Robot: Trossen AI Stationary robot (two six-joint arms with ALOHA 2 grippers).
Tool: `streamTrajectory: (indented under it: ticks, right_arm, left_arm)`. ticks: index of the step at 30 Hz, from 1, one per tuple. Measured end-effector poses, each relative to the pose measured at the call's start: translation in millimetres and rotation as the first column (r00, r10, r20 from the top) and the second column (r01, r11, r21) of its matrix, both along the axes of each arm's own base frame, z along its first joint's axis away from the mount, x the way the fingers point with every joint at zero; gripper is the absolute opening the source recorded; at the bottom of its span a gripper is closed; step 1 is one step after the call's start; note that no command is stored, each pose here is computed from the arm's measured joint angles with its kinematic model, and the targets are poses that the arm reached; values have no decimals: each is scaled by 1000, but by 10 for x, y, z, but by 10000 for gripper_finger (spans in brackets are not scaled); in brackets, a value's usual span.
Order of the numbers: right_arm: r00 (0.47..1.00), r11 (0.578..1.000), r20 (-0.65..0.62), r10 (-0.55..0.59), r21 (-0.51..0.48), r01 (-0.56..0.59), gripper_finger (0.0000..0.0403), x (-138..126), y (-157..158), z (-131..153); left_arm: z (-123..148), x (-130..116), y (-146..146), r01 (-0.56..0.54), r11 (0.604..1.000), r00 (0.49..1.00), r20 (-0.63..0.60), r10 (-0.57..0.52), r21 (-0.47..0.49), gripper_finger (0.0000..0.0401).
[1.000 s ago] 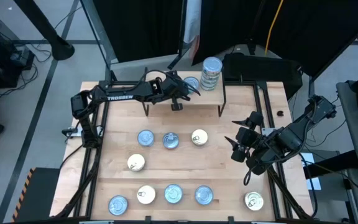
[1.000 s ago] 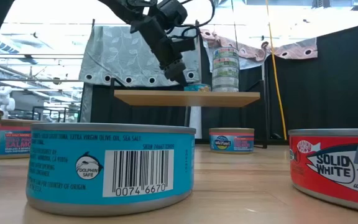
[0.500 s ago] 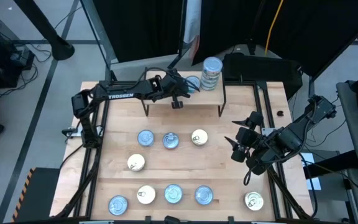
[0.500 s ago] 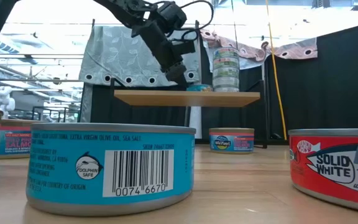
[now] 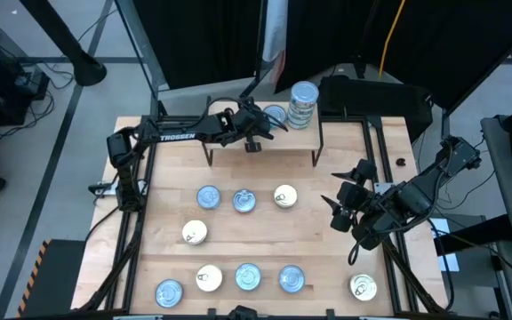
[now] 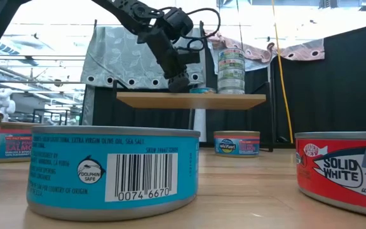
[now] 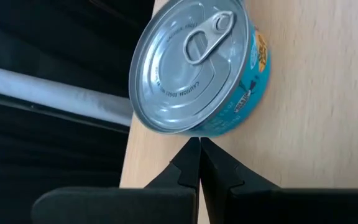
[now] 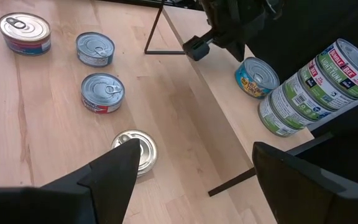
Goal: Stack canned seafood by type on shelf
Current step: Stack the blue tuna can on top of the other blue tuna can on the shelf
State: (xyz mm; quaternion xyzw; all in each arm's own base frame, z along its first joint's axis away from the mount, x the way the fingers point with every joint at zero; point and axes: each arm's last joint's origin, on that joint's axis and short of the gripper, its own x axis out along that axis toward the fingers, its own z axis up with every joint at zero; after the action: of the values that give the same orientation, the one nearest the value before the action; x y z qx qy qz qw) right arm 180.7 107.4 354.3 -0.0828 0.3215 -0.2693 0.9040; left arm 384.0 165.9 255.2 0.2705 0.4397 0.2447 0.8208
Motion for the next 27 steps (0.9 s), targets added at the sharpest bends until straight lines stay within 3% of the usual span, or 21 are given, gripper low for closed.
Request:
streamTrajectory:
  ticks: [6, 11, 16, 21, 24, 27]
  right_arm:
    - [1000, 1000, -2, 0, -2, 0, 302, -2, -1, -1]
    - [1000, 1000, -5, 1, -6, -1, 302, -4, -2, -1]
    - [1000, 1000, -8, 2, -11, -2, 302, 3, 2, -6]
    - [1000, 999, -18, 24, -33, -24, 300, 71, 35, -146]
    - [998, 998, -21, 53, -29, -54, 297, 162, 43, -254]
    - [992, 991, -27, 125, 51, -123, 297, 282, 52, -332]
  left_arm:
    - [26, -29, -93, -52, 998, 997, -55, 54, 47, 8]
    - [307, -143, -573, -38, 998, 997, -65, 42, 48, 8]
    - [664, -426, -1259, 25, 991, 999, 38, -20, -132, 8]
    - [820, -682, -1892, 113, 912, 989, 133, -64, -393, 8]
    - [722, -831, -2221, 94, 881, 995, 81, -63, -465, 8]
    - [488, -1009, -2471, 40, 870, 996, -50, -74, -491, 8]
